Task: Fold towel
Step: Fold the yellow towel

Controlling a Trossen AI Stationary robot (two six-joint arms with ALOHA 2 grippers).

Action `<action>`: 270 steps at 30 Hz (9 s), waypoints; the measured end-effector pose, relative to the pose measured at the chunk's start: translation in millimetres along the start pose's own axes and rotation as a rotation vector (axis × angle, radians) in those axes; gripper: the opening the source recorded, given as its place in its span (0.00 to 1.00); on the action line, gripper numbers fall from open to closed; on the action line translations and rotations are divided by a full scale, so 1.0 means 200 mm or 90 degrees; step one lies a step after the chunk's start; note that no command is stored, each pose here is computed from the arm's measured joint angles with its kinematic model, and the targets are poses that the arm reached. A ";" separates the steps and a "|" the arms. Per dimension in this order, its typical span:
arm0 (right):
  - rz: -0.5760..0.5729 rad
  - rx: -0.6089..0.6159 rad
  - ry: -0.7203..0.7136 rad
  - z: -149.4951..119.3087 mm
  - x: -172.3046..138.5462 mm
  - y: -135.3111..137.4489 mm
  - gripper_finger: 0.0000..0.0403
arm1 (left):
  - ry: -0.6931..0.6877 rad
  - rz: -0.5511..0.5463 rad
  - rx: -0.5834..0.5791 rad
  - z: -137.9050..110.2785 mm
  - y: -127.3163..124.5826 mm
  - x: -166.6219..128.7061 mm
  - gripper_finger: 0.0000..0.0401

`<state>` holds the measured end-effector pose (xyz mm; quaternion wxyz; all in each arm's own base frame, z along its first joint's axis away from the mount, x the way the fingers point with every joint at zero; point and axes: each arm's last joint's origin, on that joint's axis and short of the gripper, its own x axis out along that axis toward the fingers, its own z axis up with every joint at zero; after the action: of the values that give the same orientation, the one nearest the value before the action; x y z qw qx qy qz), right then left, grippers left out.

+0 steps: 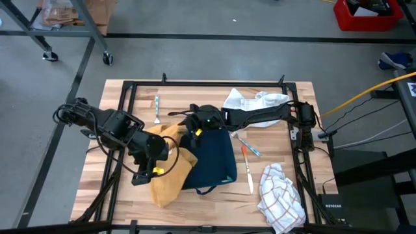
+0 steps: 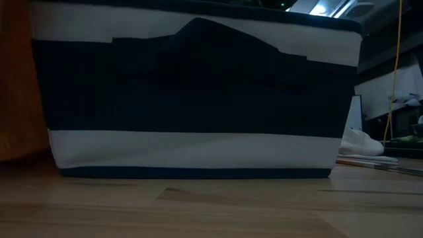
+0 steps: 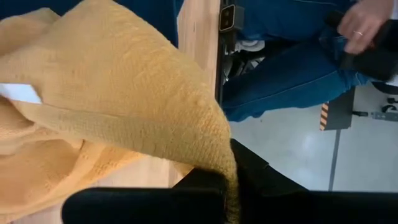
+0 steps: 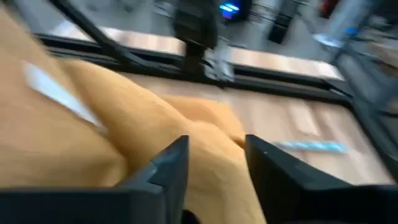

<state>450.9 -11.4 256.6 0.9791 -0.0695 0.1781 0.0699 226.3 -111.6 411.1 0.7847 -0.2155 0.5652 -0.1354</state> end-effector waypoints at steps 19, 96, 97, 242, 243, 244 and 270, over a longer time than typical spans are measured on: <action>0.314 0.009 -0.136 0.27 -0.07 0.04 0.44 | -0.146 0.184 0.157 0.06 0.03 -0.01 0.00; 0.142 0.000 0.121 -0.16 0.27 0.19 0.44 | 0.041 0.077 -0.386 -0.34 -0.07 -0.16 0.00; 0.141 0.000 0.120 -0.16 0.27 0.19 0.44 | 0.042 0.077 -0.387 -0.34 -0.07 -0.16 0.00; 0.450 0.157 0.295 -0.19 0.36 0.55 0.48 | -0.002 0.118 -0.238 -0.34 -0.05 -0.16 0.00; 0.444 0.153 0.299 -0.19 0.36 0.56 0.48 | -0.002 0.118 -0.238 -0.34 -0.05 -0.16 0.00; 0.438 0.150 0.304 -0.19 0.36 0.57 0.48 | -0.002 0.118 -0.238 -0.34 -0.05 -0.16 0.00; 0.409 0.097 0.372 -0.28 0.33 0.61 0.03 | -0.002 0.118 -0.237 -0.34 -0.05 -0.16 0.00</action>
<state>473.5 106.3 166.7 0.8183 0.0453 0.4649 0.3350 151.6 -118.5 425.3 0.7411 -0.3043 0.5968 0.0445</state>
